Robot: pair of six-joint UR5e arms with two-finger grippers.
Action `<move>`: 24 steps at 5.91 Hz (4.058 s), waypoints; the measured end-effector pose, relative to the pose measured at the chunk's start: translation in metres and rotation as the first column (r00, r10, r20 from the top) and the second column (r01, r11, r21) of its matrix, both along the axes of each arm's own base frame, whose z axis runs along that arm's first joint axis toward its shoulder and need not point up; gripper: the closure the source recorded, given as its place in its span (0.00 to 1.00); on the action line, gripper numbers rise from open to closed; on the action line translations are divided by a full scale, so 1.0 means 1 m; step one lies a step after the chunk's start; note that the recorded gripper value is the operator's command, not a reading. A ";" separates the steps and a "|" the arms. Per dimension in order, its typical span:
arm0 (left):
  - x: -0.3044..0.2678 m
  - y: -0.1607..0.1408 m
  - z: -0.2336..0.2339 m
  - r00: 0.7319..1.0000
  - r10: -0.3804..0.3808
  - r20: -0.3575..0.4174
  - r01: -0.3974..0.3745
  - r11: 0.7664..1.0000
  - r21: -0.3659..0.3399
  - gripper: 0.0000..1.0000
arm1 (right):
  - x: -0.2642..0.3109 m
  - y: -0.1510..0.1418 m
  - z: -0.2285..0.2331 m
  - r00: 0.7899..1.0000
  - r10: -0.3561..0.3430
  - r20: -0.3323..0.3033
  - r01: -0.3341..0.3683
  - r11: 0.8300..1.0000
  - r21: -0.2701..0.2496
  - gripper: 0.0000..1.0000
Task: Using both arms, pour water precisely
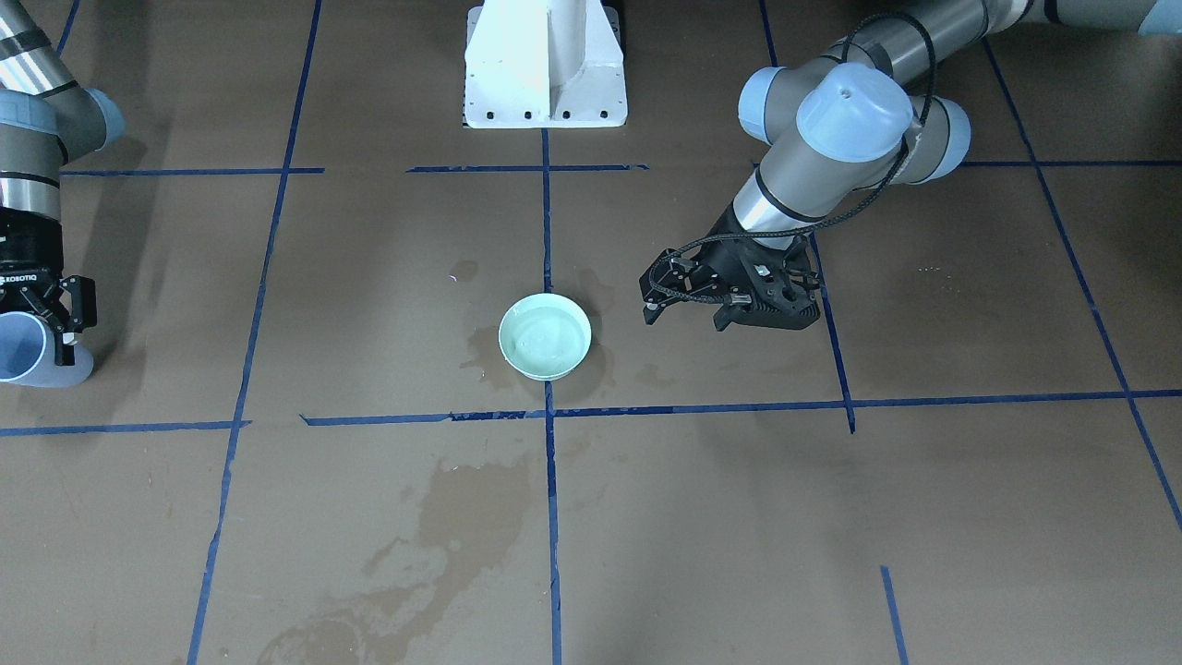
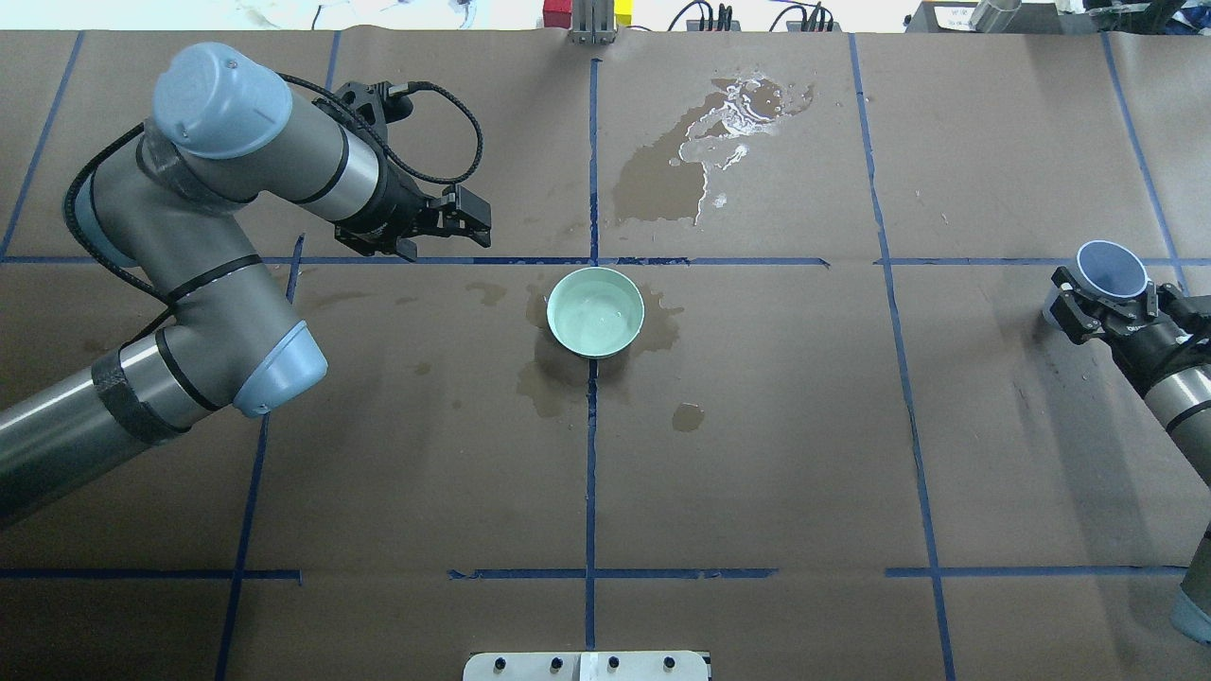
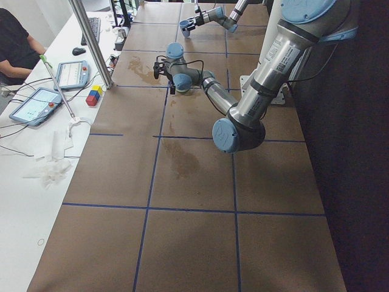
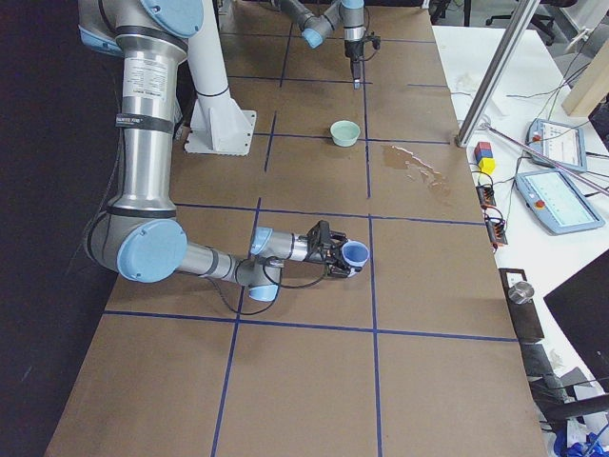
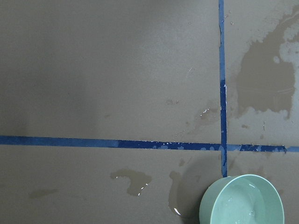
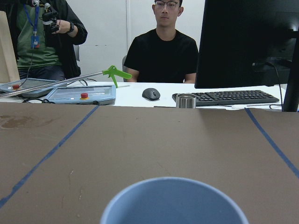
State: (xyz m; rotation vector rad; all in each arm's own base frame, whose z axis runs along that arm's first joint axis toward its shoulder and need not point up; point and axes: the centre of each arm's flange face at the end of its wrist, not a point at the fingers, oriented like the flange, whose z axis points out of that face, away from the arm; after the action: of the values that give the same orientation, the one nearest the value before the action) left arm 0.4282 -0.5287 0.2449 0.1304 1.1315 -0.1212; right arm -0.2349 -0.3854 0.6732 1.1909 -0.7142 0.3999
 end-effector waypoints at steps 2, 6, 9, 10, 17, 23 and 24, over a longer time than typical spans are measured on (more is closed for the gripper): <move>0.000 0.001 0.003 1.000 0.001 0.003 -0.001 1.000 -0.003 0.00 | 0.005 0.008 0.008 1.000 -0.025 0.008 0.025 1.000 -0.003 0.00; 0.000 0.002 0.007 1.000 0.002 0.007 -0.002 1.000 -0.005 0.00 | 0.031 0.031 0.010 0.996 -0.080 0.045 0.080 0.997 0.014 0.00; -0.002 0.004 0.005 1.000 0.002 0.003 -0.002 1.000 -0.002 0.00 | 0.052 0.044 -0.029 0.990 -0.107 0.091 0.102 0.993 0.053 0.00; -0.002 0.004 0.004 1.000 0.002 0.002 -0.002 1.000 -0.001 0.00 | 0.053 0.044 -0.039 0.988 -0.123 0.097 0.119 0.991 0.054 0.00; 0.088 0.019 -0.030 0.999 -0.020 0.039 0.024 0.995 -0.098 0.01 | 0.141 -0.060 -0.159 0.958 -0.286 0.014 0.284 0.944 -0.169 0.00; 0.171 0.034 -0.038 0.984 -0.005 0.179 0.037 0.984 -0.173 0.79 | 0.305 -0.108 -0.132 0.684 -0.728 -0.046 0.611 0.607 -0.508 0.00; 0.172 0.033 -0.036 0.983 -0.005 0.183 0.037 0.984 -0.173 0.93 | 0.305 -0.106 -0.126 0.652 -0.758 -0.024 0.637 0.564 -0.526 0.00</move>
State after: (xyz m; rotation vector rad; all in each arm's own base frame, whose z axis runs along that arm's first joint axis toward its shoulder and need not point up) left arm 0.5999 -0.4953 0.2092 -0.0037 0.9319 -0.2231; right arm 0.0704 -0.4918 0.5470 0.3867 -0.7550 -0.2618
